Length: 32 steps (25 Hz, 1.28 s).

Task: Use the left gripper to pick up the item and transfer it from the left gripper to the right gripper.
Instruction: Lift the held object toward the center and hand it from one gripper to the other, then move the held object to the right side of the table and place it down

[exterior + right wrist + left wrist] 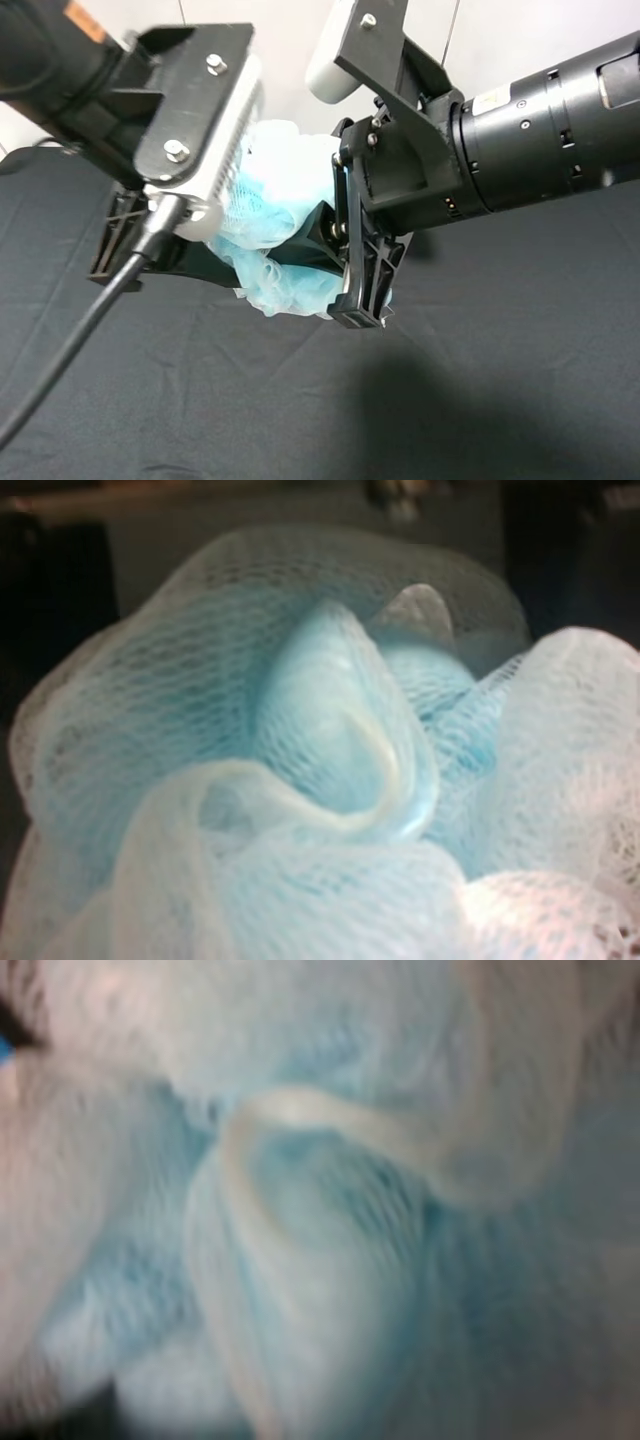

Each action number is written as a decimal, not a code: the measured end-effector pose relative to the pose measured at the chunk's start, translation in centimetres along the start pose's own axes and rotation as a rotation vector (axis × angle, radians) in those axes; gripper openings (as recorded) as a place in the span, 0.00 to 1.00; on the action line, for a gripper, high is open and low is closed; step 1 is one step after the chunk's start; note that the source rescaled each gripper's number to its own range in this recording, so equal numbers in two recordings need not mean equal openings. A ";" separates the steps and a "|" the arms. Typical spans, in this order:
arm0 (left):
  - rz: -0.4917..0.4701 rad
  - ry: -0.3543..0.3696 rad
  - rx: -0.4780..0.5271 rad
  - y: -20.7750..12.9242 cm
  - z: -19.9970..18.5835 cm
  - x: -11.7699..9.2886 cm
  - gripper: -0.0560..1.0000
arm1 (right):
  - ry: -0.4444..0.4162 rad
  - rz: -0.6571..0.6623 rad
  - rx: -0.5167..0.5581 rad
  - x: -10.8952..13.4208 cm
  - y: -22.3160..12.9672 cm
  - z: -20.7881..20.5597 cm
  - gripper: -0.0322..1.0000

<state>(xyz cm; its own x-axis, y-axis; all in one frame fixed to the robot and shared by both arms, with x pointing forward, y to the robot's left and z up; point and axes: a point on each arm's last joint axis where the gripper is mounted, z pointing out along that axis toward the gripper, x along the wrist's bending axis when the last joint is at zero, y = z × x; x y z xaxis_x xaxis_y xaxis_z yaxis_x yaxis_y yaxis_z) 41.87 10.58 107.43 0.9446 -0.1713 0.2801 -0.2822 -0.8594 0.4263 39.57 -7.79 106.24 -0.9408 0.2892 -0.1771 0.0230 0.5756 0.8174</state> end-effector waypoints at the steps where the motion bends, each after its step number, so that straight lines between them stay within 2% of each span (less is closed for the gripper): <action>1: -0.013 0.006 0.017 -0.2 -0.3 -0.1 0.78 | -0.004 0.000 -0.001 0.0 0.0 0.0 0.10; 7: -0.073 0.018 0.091 -0.9 -2.3 -1.0 0.78 | -0.009 0.000 -0.004 -0.1 0.0 0.0 0.10; 12: -0.110 0.070 0.099 -1.2 -4.6 -1.9 0.78 | -0.011 0.000 -0.004 -0.1 0.0 0.0 0.09; 17: -0.163 0.088 0.112 -1.6 -6.6 -3.1 0.78 | -0.012 0.000 -0.005 -0.1 0.0 0.0 0.09; 21: -0.256 0.103 0.131 -2.0 -8.1 -4.1 0.78 | -0.015 0.000 -0.007 -0.1 0.1 0.0 0.09; 29: -0.503 0.149 0.196 -3.3 -10.5 -6.0 0.78 | -0.016 0.000 -0.007 -0.1 0.1 0.0 0.09; 32: -0.583 0.176 0.174 -3.5 -11.4 -6.6 0.78 | -0.018 0.007 -0.008 -0.2 0.1 0.0 0.09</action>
<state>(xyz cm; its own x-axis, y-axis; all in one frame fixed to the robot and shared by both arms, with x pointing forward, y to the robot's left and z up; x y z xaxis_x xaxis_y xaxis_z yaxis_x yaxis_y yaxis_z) 34.67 20.24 113.90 0.8889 0.4176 0.1882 0.3155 -0.8561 0.4093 39.73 -7.78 106.31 -0.9345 0.3065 -0.1810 0.0268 0.5676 0.8229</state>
